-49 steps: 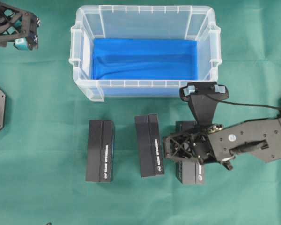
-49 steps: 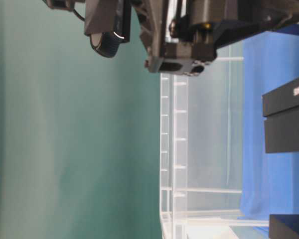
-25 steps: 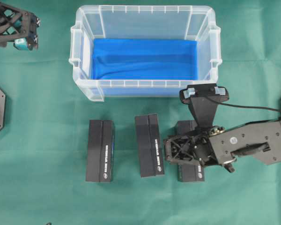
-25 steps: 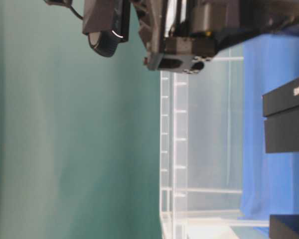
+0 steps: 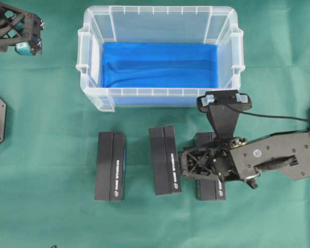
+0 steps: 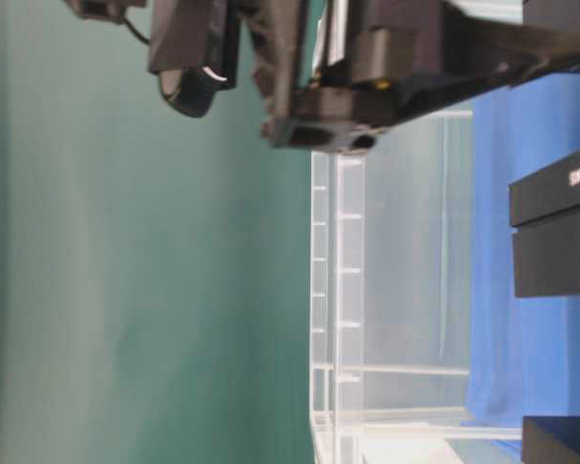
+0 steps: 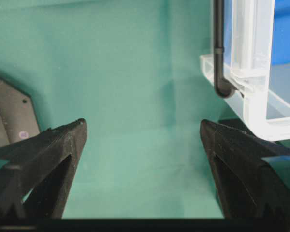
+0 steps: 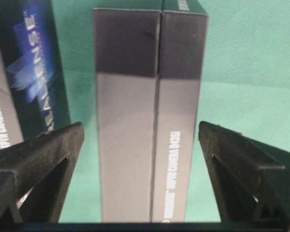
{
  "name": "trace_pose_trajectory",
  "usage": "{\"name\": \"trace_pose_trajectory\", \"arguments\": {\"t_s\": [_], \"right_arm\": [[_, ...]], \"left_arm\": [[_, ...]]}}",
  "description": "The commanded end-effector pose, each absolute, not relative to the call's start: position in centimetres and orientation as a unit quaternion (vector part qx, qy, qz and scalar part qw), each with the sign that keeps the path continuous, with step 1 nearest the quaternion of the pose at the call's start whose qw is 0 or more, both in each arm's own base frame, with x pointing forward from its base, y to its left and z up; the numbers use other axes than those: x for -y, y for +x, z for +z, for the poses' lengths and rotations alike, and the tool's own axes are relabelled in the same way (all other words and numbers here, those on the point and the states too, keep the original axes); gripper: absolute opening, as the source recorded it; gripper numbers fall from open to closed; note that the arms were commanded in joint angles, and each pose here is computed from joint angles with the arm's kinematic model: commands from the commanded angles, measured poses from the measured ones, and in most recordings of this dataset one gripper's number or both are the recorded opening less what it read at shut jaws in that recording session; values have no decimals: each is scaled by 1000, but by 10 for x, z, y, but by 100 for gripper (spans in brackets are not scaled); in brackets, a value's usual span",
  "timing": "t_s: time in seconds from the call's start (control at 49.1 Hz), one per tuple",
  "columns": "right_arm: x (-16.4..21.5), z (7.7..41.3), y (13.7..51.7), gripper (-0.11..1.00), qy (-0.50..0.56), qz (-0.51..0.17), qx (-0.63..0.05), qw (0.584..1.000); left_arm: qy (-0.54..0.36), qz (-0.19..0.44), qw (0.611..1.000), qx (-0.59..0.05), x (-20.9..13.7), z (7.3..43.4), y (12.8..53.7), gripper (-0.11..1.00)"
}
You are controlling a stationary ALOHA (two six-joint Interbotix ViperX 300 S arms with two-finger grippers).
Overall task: Take out the box from the case.
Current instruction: 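Open the right gripper and withdraw it to the right side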
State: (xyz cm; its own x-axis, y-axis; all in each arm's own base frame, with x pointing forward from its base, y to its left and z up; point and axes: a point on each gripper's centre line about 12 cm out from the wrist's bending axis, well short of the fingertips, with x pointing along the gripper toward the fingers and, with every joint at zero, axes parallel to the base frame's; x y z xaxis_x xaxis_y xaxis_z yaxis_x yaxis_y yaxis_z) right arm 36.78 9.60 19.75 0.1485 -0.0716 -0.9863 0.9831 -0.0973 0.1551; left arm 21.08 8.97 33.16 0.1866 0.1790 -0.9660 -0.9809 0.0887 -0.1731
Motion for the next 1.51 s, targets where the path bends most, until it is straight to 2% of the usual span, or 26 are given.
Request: {"name": "trace_pose_trajectory", "arguments": {"t_s": [0.0,0.468,0.712,1.099,1.486], "right_arm": [[-96,229,370,93,567,-480,-404,534],[-89,331,360,92,566,-485,-387,542],[-88,367,358,92,567,-477,-387,548],[-85,371,354,90,558,-478,-391,555],[-81,369,298,90,557,-475,-404,549]], "left_arm": [[-476,474,614,-414,-89,337,210,96],[-477,473,615,-413,-89,337,211,96],[-477,473,615,-413,-89,337,211,96],[-477,474,614,-413,-89,337,211,96],[-477,475,613,-414,-89,337,210,96]]}}
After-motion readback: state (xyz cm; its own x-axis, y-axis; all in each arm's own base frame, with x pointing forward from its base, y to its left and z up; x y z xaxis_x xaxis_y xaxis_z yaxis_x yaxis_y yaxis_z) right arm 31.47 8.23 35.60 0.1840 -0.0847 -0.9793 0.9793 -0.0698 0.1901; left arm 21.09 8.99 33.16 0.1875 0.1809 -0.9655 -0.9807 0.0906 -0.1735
